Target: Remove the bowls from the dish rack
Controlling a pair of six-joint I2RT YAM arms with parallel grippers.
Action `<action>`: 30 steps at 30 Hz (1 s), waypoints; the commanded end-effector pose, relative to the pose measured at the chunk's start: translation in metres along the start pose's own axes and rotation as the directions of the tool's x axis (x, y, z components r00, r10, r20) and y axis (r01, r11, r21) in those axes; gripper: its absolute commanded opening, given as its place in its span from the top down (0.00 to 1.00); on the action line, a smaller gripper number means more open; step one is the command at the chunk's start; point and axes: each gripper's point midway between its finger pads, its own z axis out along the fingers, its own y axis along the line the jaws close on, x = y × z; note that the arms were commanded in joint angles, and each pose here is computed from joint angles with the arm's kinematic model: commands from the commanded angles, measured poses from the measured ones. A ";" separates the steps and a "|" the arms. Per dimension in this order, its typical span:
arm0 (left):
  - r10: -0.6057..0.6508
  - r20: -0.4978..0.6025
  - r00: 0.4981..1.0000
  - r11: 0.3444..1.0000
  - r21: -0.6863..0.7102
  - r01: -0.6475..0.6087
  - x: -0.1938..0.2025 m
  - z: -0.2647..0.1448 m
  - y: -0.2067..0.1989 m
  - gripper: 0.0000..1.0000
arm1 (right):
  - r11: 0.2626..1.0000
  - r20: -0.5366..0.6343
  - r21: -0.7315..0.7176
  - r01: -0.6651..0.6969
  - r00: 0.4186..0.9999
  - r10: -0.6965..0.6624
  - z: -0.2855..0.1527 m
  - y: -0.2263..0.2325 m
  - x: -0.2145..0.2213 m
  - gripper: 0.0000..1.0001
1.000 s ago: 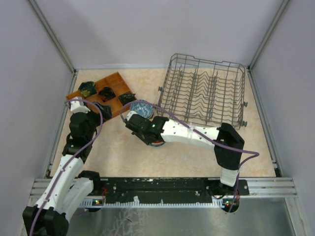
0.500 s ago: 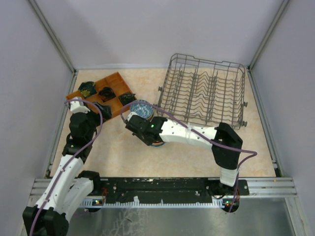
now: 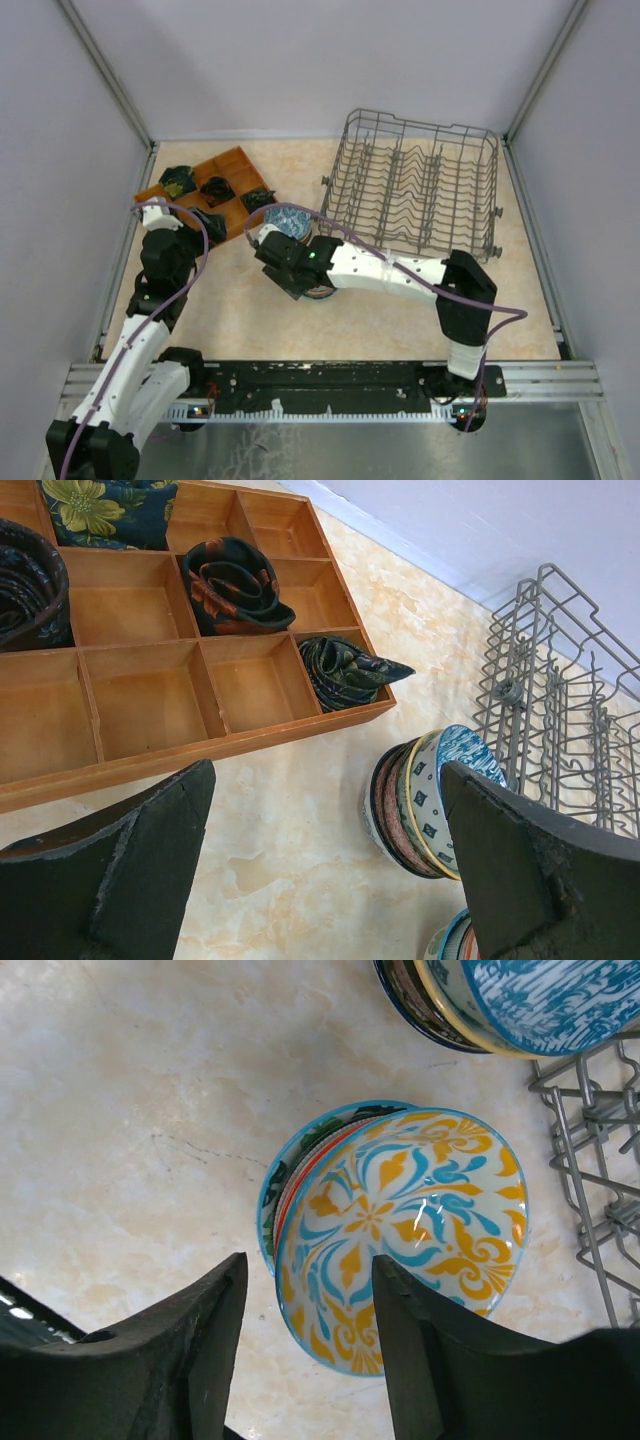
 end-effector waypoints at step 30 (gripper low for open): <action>-0.089 0.060 0.994 0.995 0.056 0.086 -0.011 0.001 -0.011 0.01 | 0.623 0.713 0.002 -0.782 0.438 0.548 -0.123 -0.201 0.071 0.01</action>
